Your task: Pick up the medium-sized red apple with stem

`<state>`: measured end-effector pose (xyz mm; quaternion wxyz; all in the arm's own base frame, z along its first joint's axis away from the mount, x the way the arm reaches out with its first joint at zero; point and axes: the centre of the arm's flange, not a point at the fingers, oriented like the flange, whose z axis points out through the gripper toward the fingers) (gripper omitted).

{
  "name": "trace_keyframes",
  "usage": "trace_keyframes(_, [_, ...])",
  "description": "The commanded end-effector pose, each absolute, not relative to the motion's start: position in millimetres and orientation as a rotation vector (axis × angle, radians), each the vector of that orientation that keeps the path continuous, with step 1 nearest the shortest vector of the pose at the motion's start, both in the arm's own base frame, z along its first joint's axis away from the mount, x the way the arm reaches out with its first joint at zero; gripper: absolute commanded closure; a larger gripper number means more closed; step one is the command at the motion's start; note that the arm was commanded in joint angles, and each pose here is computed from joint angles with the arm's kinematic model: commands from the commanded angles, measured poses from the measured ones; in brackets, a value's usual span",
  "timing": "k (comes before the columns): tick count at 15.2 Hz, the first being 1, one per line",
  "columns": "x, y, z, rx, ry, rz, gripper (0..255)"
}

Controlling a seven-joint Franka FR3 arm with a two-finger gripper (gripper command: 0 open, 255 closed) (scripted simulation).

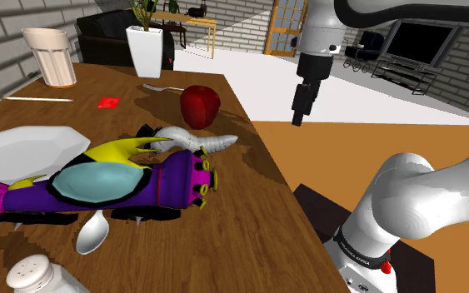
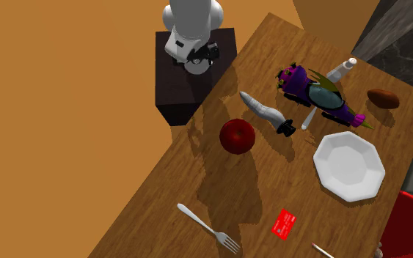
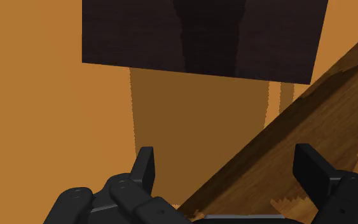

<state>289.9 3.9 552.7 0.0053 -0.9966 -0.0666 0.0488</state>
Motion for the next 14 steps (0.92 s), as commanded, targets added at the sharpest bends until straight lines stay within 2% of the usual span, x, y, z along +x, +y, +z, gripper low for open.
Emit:
trace_keyframes(1, [289.9,3.9,552.7,-3.120,-0.209,0.153,0])
trace_keyframes(14, [436.2,78.7,600.4,-3.046,0.310,0.243,0])
